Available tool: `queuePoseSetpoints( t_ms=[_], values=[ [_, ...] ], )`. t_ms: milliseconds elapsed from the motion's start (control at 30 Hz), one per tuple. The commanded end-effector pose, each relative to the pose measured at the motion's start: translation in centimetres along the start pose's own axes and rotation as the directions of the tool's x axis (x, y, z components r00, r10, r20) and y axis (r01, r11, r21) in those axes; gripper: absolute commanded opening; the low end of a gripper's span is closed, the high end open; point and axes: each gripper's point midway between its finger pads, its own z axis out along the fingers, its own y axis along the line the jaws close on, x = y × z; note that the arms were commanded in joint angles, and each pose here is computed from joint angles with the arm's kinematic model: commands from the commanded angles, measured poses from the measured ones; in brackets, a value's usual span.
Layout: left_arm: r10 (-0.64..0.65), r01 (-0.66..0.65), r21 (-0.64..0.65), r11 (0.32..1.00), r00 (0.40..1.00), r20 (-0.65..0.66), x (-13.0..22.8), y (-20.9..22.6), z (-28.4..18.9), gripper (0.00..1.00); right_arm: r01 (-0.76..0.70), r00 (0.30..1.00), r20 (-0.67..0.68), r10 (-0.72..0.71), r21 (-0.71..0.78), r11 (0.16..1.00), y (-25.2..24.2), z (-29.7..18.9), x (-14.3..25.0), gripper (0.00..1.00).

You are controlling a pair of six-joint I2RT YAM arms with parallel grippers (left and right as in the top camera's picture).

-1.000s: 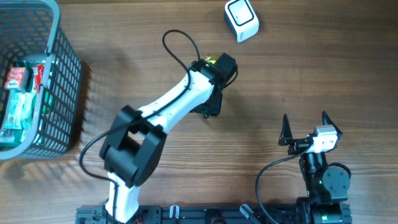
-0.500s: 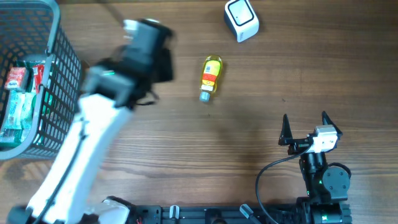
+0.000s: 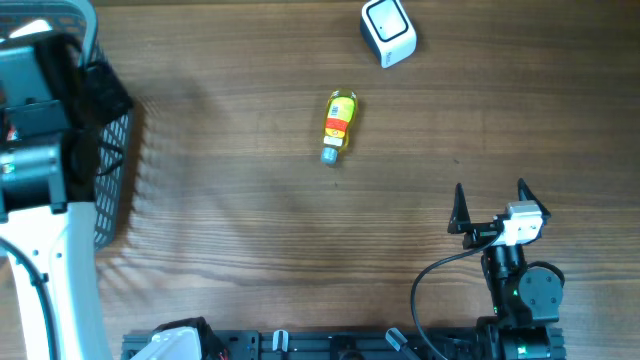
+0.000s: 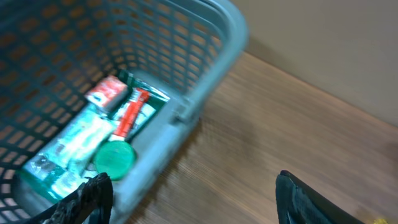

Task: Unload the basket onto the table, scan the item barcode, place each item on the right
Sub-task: 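Move the left gripper back over the basket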

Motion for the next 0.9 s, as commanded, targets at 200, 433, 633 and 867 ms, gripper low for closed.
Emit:
queuePoseSetpoints(
  t_ms=[200, 433, 633, 867],
  values=[
    [-0.140, 0.141, -0.125, 0.982, 0.990, 0.020, -1.6, 7.2, 1.3, 0.78, 0.017, 1.000, 0.007, -0.017, 0.023, 1.000, -0.4, 0.0, -0.2, 1.00],
    [-0.218, 0.175, -0.239, 0.955, 0.961, -0.169, 2.1, 11.2, 6.8, 0.85, 0.017, 1.000, 0.007, -0.018, 0.023, 1.000, -0.4, 0.0, -0.2, 1.00],
    [-0.281, 0.190, -0.297, 0.936, 0.911, -0.302, 5.5, 12.1, 11.1, 1.00, 0.017, 1.000, 0.007, -0.018, 0.023, 1.000, -0.4, 0.0, -0.2, 1.00],
    [-0.341, 0.217, -0.341, 0.915, 0.868, -0.361, 7.6, 12.7, 13.3, 1.00, 0.017, 1.000, 0.007, -0.018, 0.023, 1.000, -0.4, 0.0, -0.2, 1.00]
  ],
)
